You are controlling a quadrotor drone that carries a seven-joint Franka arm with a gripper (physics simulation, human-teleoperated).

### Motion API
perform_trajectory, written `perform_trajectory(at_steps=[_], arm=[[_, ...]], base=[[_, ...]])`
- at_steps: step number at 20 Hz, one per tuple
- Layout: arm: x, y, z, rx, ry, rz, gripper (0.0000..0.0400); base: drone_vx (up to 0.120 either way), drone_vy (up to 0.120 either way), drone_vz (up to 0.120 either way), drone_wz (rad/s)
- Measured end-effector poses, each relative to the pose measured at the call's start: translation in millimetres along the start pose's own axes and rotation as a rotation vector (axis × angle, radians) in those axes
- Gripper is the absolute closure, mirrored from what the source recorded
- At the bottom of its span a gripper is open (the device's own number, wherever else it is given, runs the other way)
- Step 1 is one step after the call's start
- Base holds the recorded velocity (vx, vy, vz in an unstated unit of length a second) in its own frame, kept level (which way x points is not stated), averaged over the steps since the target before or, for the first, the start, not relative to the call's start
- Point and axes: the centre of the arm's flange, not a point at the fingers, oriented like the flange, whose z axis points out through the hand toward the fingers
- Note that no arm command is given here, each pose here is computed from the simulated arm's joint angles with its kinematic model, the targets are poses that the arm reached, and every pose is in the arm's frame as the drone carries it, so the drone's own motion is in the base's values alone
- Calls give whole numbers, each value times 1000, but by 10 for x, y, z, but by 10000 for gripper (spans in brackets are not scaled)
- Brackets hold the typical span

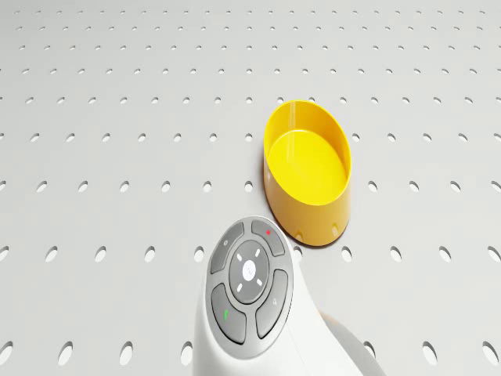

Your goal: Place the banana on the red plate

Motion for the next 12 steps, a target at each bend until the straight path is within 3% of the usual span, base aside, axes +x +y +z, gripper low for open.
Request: perform_trajectory(at_steps=[9, 12], arm=[[11, 14, -130, -5, 14, 3, 210], [11, 16, -236, -5, 16, 4, 210]], base=[[0, 0, 0, 0], [0, 0, 107, 0]])
